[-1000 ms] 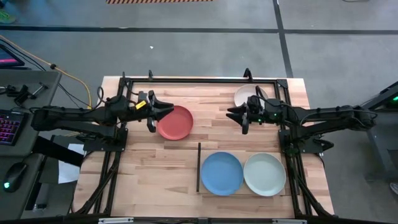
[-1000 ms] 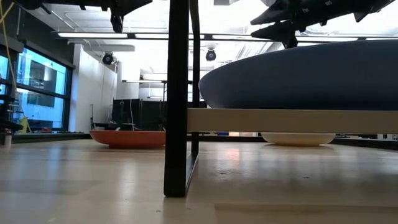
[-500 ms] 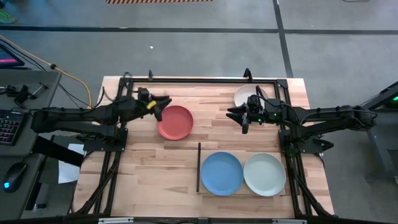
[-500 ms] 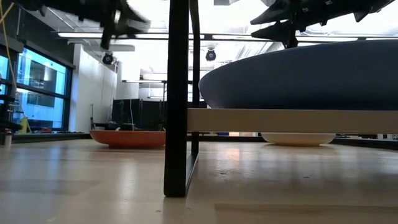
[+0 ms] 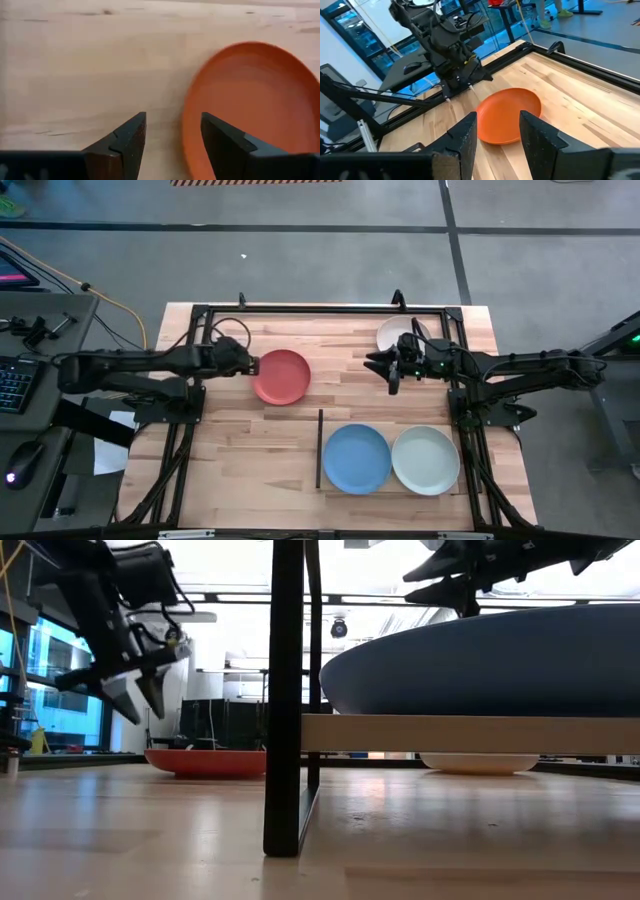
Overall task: Place and stack plates onto a shelf
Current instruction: Stack the orange plate on top of the white plate
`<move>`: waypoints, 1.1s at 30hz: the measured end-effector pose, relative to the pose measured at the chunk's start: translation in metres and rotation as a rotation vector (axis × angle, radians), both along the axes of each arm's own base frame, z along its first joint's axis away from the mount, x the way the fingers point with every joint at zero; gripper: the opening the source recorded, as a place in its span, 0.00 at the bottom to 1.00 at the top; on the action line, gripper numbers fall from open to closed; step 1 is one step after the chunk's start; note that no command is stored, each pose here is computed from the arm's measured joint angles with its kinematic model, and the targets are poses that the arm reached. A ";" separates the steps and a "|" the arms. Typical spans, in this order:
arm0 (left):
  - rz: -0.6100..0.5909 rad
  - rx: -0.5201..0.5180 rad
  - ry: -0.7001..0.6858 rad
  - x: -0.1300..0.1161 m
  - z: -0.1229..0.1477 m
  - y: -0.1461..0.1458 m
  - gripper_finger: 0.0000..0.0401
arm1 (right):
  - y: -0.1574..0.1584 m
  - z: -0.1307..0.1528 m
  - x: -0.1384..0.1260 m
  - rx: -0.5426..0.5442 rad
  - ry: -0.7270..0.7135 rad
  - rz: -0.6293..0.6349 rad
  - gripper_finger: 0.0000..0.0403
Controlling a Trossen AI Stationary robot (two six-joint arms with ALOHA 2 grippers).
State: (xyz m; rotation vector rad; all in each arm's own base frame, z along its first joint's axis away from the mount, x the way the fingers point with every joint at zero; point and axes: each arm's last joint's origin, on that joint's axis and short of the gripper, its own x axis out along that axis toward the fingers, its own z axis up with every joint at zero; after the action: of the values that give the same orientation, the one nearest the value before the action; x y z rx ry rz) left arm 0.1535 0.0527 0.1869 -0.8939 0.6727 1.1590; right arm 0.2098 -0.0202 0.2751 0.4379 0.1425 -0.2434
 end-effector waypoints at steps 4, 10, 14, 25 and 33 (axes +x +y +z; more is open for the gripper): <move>-0.040 -0.025 0.005 0.013 -0.009 0.002 0.44 | -0.001 -0.001 0.000 -0.005 0.008 -0.027 0.32; 0.003 -0.084 0.049 0.021 -0.024 0.004 0.44 | -0.001 -0.001 0.000 -0.005 0.010 -0.027 0.32; -0.019 -0.145 0.070 0.026 -0.033 0.004 0.44 | -0.001 -0.001 0.000 -0.005 0.013 -0.027 0.32; -0.076 -0.274 0.097 0.039 -0.054 0.003 0.32 | -0.001 -0.001 0.000 -0.005 0.013 -0.026 0.32; -0.126 -0.253 0.061 0.041 -0.042 0.008 0.03 | -0.001 -0.001 0.000 -0.002 0.012 -0.026 0.32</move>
State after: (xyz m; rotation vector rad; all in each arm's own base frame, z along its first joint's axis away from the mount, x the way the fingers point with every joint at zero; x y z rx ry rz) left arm 0.1941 0.0605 0.1450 -1.0158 0.9277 1.0058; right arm 0.2094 -0.0209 0.2739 0.4367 0.1483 -0.2715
